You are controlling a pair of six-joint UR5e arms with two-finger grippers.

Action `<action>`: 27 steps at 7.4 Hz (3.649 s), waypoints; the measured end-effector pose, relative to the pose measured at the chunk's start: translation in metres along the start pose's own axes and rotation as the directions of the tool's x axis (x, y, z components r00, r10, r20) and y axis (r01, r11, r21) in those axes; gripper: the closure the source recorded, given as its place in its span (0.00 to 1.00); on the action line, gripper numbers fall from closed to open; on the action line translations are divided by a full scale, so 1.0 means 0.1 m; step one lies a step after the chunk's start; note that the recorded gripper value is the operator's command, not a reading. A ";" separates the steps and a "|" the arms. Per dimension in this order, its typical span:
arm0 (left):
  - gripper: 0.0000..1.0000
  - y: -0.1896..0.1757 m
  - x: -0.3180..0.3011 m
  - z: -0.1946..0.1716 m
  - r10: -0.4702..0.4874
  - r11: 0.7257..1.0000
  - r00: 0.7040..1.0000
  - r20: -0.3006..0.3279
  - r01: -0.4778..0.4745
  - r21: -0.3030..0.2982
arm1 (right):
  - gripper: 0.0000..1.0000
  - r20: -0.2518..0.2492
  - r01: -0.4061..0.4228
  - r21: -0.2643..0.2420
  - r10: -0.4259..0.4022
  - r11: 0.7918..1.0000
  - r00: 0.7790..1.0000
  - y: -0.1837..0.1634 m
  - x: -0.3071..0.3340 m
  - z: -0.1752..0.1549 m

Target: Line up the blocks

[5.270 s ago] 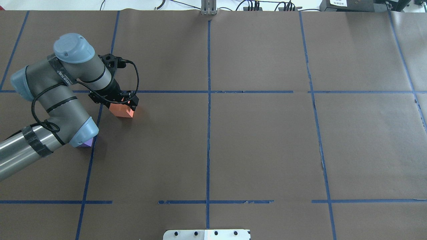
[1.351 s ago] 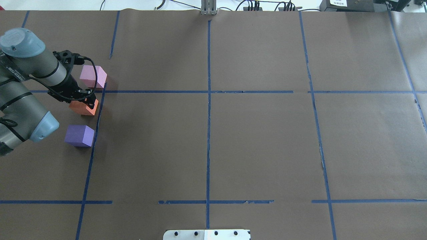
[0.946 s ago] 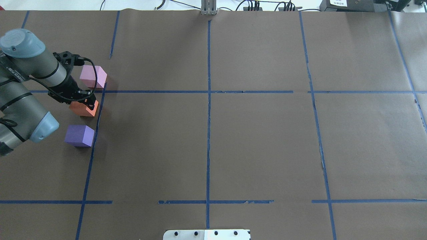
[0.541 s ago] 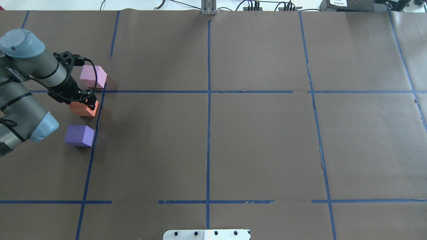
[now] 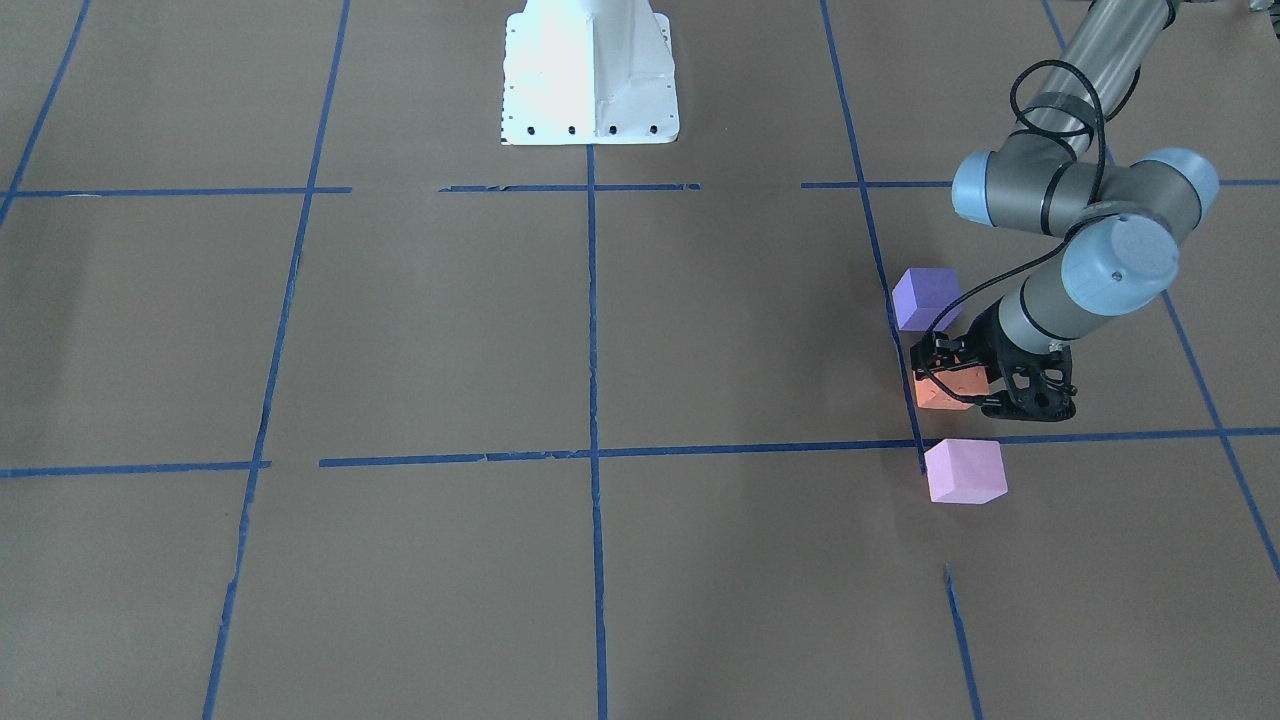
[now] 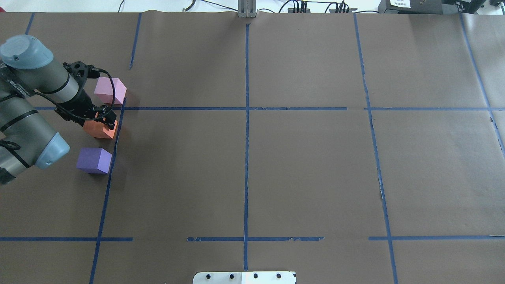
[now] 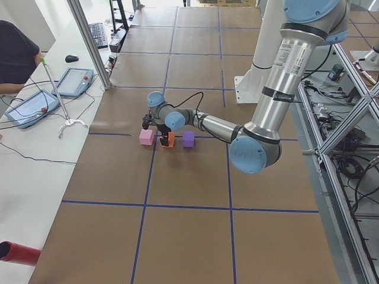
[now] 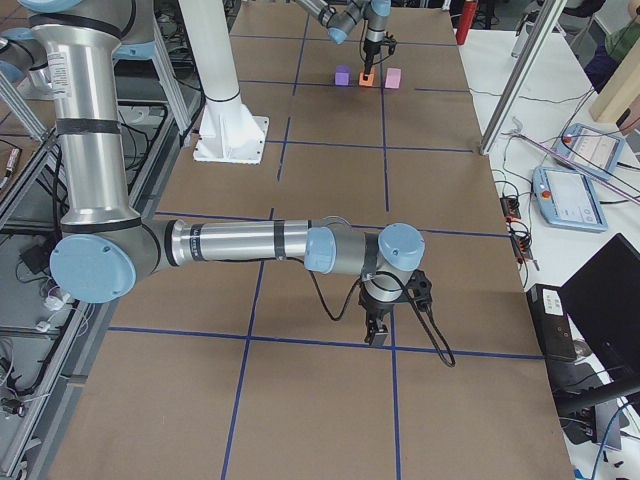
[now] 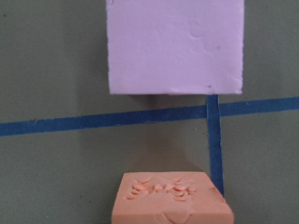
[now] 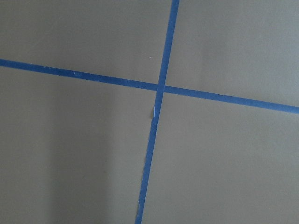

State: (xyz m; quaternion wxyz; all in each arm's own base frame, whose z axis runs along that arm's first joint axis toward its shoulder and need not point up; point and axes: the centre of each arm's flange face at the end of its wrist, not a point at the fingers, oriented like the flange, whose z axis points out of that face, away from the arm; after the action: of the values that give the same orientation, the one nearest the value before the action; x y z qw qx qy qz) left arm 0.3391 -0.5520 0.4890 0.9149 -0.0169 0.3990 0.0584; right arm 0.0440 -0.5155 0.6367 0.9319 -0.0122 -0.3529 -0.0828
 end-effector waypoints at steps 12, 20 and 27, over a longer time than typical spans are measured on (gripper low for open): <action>0.00 0.21 -0.74 -1.72 -0.034 0.986 0.998 -0.044 0.040 0.160 | 0.00 0.000 0.000 0.000 0.000 1.000 1.000 0.00 0.00 0.00; 0.00 1.40 -3.71 -1.99 0.099 0.976 0.991 0.095 -0.115 0.186 | 0.00 0.000 0.000 0.000 0.000 1.000 1.000 0.00 0.00 0.00; 0.00 1.50 -3.85 -1.92 -0.046 0.982 0.998 0.048 0.036 0.183 | 0.00 0.000 0.000 0.000 0.000 1.000 1.000 0.00 0.00 0.00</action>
State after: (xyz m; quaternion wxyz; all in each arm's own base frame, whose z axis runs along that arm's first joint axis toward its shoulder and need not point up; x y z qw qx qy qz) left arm -0.0781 -0.4543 0.6425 0.9238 0.0603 0.3781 0.0033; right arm 0.0440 -0.5154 0.6368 0.9320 -0.0123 -0.3527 -0.0828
